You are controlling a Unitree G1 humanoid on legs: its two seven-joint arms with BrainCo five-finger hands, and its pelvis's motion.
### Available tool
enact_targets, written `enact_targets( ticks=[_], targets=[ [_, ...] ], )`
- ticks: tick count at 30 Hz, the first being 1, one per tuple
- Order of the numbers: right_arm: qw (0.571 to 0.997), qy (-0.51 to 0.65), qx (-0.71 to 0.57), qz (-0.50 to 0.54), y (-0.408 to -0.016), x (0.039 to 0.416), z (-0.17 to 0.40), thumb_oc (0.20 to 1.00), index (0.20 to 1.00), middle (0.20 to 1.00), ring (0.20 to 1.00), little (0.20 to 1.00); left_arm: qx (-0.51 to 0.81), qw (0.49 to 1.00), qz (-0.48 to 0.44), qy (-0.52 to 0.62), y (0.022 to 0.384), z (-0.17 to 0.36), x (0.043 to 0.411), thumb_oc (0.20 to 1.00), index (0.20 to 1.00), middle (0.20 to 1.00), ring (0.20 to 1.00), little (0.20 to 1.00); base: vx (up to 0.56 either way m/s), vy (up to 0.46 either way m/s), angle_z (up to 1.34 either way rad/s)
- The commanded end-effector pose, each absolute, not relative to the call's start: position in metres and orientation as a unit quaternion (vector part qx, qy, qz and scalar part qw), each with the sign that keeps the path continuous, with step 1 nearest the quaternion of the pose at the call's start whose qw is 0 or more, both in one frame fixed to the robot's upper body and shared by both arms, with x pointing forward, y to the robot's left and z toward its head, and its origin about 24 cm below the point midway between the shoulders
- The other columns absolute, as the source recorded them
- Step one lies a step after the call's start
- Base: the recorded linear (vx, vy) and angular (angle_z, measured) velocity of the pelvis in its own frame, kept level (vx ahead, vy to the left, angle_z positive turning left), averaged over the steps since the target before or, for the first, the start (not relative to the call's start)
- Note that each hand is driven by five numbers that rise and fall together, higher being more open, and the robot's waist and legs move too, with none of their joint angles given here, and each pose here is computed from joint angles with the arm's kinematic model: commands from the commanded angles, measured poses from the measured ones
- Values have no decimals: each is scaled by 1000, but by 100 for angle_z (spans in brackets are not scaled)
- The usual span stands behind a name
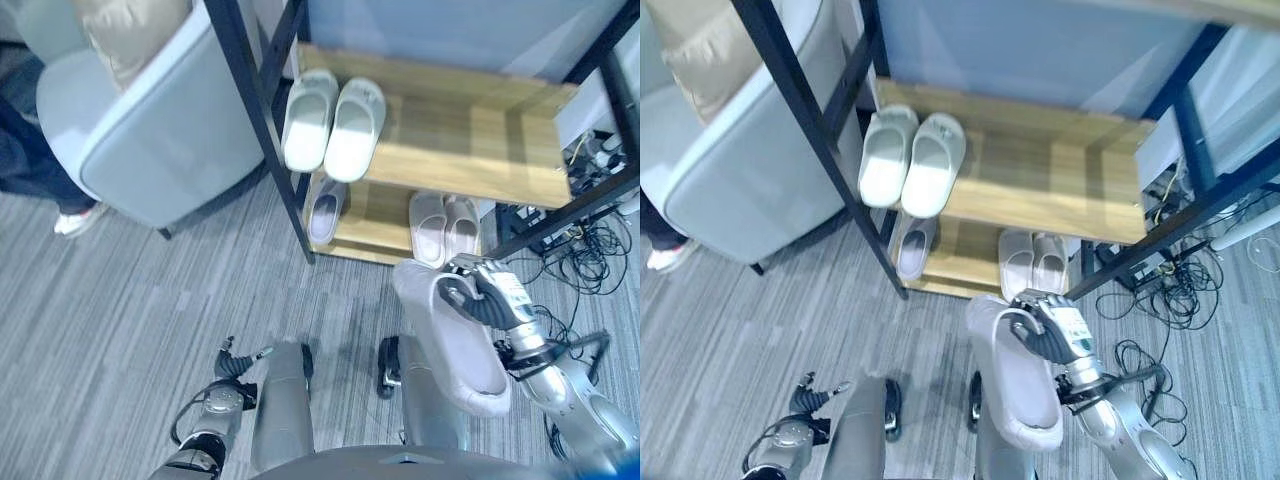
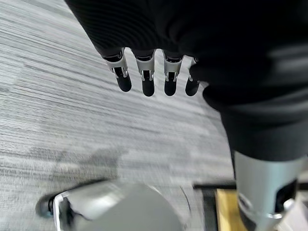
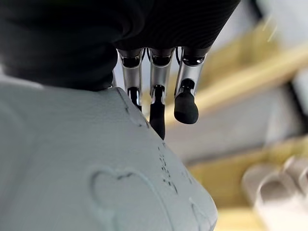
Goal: Arrange the slippers neatly on the shoe rack.
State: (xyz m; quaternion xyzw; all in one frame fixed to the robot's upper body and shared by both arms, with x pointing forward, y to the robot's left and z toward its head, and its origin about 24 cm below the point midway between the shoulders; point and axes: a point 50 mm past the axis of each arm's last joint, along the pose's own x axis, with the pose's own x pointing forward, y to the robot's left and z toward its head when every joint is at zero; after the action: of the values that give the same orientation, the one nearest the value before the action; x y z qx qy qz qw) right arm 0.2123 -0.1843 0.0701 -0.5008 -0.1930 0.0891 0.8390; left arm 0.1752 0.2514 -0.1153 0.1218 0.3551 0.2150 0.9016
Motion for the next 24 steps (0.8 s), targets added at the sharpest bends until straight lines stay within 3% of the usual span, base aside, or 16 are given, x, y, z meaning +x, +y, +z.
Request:
enact_targets(
  ticks=[1,4,14,24],
  targets=[
    [808,-292,-511,21,-183,235,111,200,200,200,200,200,114,916,223,315,241,-108,185,1000,1000,1000,1000,1000,-171,2,7],
    [775,-377,-506,-37,-178,271,161,200,200,200,200,200,109,951,210,199,233,-69,234,1000,1000,1000,1000,1000,-181,47,20],
    [663,-507,-522,-176,-164,303,244,200,200,200,200,200,82,963,224,124,220,-44,254,1000,1000,1000,1000,1000,58,26,10],
    [645,-507,-500,-277,-186,327,297,200,200,200,200,200,132,968,190,101,221,-37,251,1000,1000,1000,1000,1000,30,12,1]
  ],
)
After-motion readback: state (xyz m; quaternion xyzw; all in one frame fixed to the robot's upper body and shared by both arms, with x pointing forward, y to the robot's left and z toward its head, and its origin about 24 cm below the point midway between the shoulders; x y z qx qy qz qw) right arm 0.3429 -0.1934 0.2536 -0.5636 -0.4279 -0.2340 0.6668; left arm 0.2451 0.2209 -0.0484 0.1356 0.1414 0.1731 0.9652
